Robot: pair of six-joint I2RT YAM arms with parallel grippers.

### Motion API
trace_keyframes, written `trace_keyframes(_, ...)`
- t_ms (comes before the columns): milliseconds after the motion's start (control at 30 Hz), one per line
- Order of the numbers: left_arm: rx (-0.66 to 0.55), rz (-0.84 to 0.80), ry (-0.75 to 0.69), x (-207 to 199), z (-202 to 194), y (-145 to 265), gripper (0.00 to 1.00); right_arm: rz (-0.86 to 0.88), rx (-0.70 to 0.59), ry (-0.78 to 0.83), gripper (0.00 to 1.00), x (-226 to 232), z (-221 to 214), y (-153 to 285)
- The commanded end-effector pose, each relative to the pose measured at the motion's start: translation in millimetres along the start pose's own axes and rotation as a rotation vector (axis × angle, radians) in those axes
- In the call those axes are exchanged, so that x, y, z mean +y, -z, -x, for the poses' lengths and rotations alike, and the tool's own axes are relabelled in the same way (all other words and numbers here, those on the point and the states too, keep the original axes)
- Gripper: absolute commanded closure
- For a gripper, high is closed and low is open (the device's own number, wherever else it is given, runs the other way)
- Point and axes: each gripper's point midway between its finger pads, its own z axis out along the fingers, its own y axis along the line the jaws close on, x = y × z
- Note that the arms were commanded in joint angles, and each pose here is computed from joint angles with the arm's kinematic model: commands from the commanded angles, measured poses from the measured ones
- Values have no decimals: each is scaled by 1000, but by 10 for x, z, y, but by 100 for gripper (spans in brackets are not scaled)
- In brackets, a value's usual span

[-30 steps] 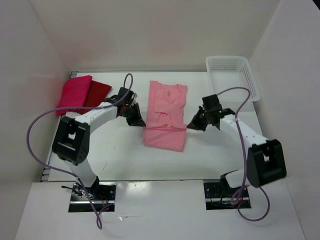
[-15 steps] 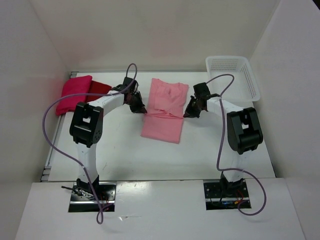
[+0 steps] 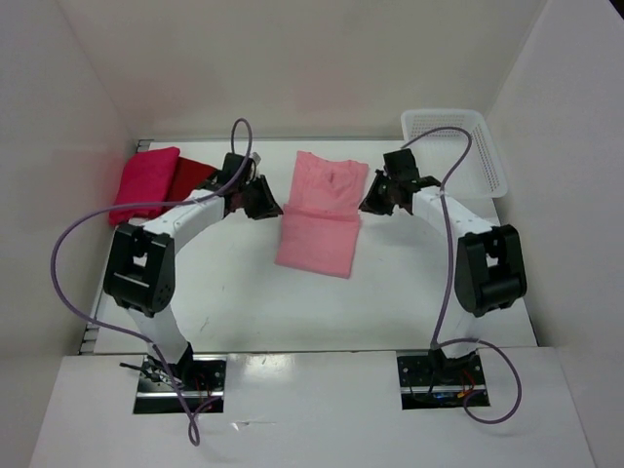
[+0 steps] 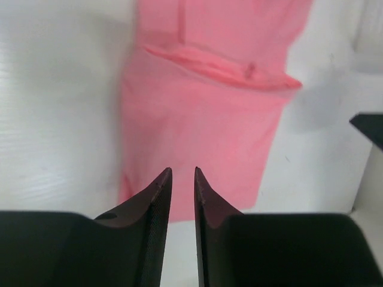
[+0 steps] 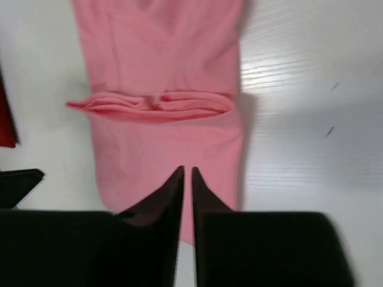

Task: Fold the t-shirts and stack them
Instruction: Fold the folded rectangular tshirt in 1/3 of the way, then grab one side of the 2/3 rectangular tshirt with both arms

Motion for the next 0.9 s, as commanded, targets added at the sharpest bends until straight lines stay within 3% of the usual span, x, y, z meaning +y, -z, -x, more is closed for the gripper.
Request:
trace_keyframes(0, 62, -103, -41, -325, -480, -95, 72, 102, -21, 78, 93, 415, -132, 197)
trace_keyframes(100, 140, -73, 1, -127, -798, -298, 74, 117, 86, 114, 100, 550, -621, -18)
trace_keyframes(233, 229, 7, 20, 231, -1127, -490, 77, 121, 160, 144, 100, 600, -953, -214)
trace_keyframes(533, 335, -45, 108, 237, -1820, -104, 77, 42, 263, 111, 100, 128, -1407, -452)
trace_keyframes(633, 320, -77, 112, 136, -1881, 123, 76, 33, 279, 109, 100, 65, -1518, -385)
trace_keyframes(733, 229, -68, 82, 79, -1708, 366, 67, 73, 256, 112, 100, 189, -1435, -241)
trace_keyframes(867, 113, -73, 113, 144, -1448, 689, 58, 111, 203, 109, 88, 296, -1316, 95)
